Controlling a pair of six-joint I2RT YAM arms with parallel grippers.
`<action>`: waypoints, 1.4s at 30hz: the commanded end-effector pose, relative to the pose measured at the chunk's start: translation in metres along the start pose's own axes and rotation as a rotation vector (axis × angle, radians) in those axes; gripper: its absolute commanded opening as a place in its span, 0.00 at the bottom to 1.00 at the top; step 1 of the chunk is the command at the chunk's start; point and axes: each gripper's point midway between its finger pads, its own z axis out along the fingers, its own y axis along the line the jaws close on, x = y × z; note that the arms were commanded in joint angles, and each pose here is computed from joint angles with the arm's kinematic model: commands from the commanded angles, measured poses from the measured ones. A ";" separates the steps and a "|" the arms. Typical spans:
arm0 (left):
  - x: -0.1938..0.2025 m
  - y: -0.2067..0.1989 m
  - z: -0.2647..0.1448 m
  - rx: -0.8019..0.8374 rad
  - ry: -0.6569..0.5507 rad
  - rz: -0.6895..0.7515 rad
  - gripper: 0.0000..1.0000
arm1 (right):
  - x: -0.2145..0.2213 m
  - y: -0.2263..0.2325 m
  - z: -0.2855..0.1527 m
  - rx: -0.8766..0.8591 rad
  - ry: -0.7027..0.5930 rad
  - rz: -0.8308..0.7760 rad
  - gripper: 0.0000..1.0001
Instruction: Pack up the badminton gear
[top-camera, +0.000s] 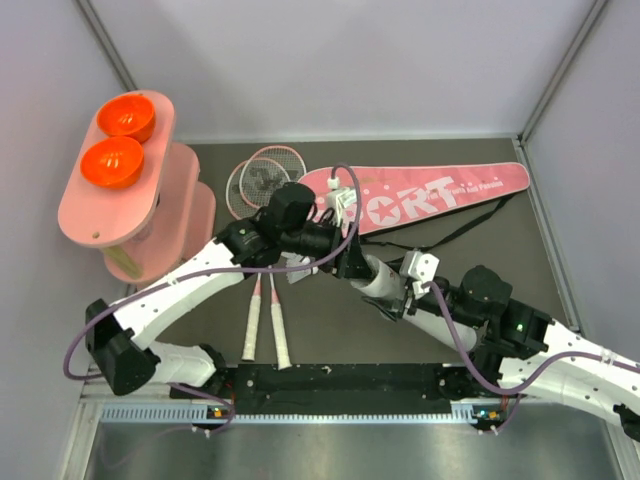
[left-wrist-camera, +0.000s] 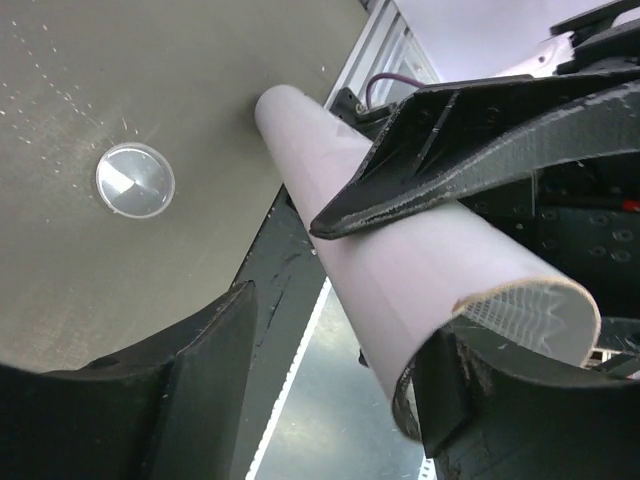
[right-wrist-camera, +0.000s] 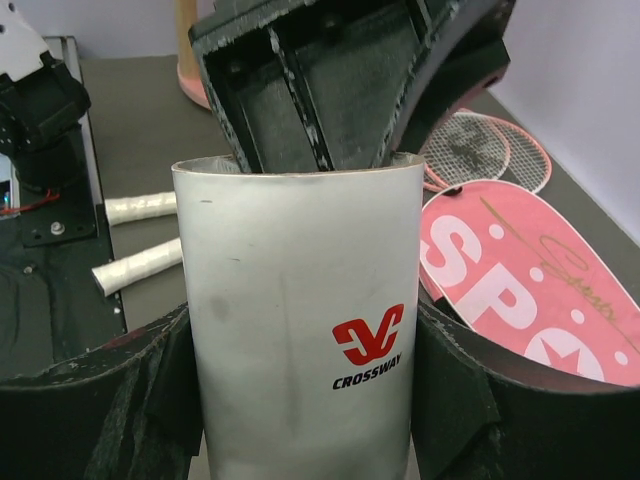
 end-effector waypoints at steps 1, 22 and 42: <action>-0.001 0.004 0.015 -0.034 -0.001 0.029 0.64 | -0.024 -0.001 0.002 -0.002 -0.091 -0.009 0.43; -0.035 0.100 -0.107 -0.470 -0.401 -0.114 0.88 | -0.015 -0.002 0.001 0.011 -0.059 0.002 0.44; 0.041 0.272 -0.060 -0.751 -0.435 -0.308 0.54 | -0.014 0.027 -0.008 -0.115 -0.127 0.121 0.44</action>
